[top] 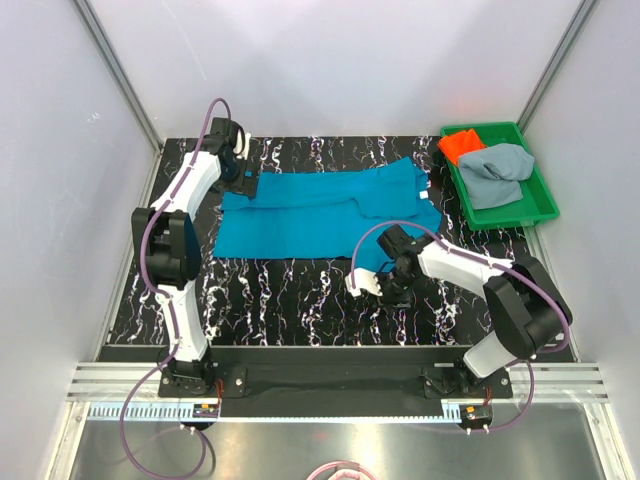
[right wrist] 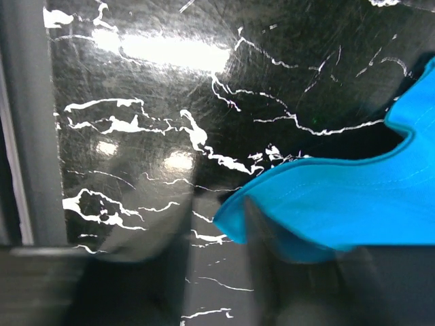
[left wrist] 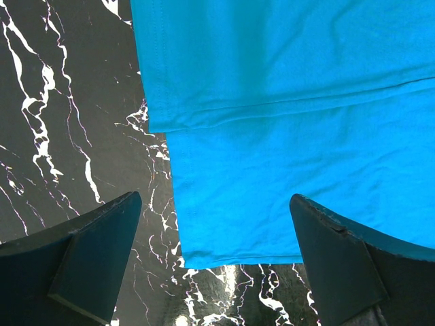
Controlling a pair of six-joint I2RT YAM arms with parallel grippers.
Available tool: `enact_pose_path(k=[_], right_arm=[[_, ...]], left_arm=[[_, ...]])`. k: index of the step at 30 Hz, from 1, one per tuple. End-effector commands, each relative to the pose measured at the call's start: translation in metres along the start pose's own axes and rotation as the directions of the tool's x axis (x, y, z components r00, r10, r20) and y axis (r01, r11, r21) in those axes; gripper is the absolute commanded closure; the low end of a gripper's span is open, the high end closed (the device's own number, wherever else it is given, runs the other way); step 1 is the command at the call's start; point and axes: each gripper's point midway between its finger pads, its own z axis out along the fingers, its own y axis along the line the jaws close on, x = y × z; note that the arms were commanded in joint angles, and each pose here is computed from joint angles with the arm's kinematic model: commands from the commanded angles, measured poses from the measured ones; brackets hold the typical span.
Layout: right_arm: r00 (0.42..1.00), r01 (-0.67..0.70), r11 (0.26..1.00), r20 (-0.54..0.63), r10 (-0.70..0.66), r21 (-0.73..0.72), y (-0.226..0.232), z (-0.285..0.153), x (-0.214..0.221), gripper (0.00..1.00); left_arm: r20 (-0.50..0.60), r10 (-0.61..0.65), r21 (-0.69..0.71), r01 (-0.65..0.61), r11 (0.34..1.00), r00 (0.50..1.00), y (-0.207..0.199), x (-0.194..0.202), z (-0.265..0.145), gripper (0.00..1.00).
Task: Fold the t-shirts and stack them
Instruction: Fold the tshirt
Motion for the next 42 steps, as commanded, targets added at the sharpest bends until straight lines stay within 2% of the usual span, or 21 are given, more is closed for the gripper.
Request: enact_pose_path(k=[1,4,9,13,17,19,20,22,33,42], right_arm=[[1.0,0.003,0.999,-0.005,-0.002,0.035,-0.006,0.004,-0.002,0.65],[1.0,-0.012,0.999,-0.021,0.013,0.053,-0.009,0.002,0.001,0.84],[0.999,-0.017,0.99,-0.039,0.022,0.139,-0.021,-0.014,-0.002,0.93],[0.996,-0.02,0.964,-0.078,0.042,0.265,-0.048,-0.04,-0.006,1.0],[0.994,-0.041,0.938,-0.078,0.072,0.344,-0.065,-0.06,-0.012,1.0],[0.993,-0.059,0.93,-0.069,0.091,0.362,-0.066,-0.064,-0.013,0.66],[0.993,-0.065,0.931,-0.068,0.096,0.358,-0.064,-0.062,-0.012,0.56],[0.994,-0.071,0.942,-0.05,0.092,0.328,-0.055,-0.057,-0.012,0.45],[0.993,-0.091,0.989,-0.063,0.098,0.113,-0.006,-0.016,0.009,0.42],[0.991,-0.117,0.991,-0.052,0.12,0.071,0.002,-0.009,0.008,0.43]], left_arm=[[0.054,-0.01,0.006,0.01,1.0,0.999,0.002,-0.016,-0.008,0.01],[0.054,-0.007,0.004,0.007,1.0,0.999,0.002,-0.016,-0.009,0.01],[0.048,0.0,-0.007,0.0,1.0,0.999,0.005,-0.012,-0.01,0.01],[0.047,-0.002,-0.027,0.004,1.0,0.999,0.011,-0.009,-0.015,0.01],[0.055,-0.005,-0.032,0.006,0.999,0.998,0.016,-0.003,-0.027,0.01],[0.051,-0.007,-0.027,0.008,1.0,0.999,0.017,0.001,-0.03,0.01],[0.051,-0.011,-0.025,0.012,1.0,0.999,0.017,0.002,-0.032,0.01],[0.051,-0.011,-0.021,0.012,1.0,0.999,0.017,0.002,-0.033,0.01],[0.061,-0.015,-0.02,0.016,1.0,0.998,0.02,-0.002,-0.035,0.01],[0.051,-0.03,-0.019,0.031,0.999,0.998,0.022,0.008,-0.036,0.01]])
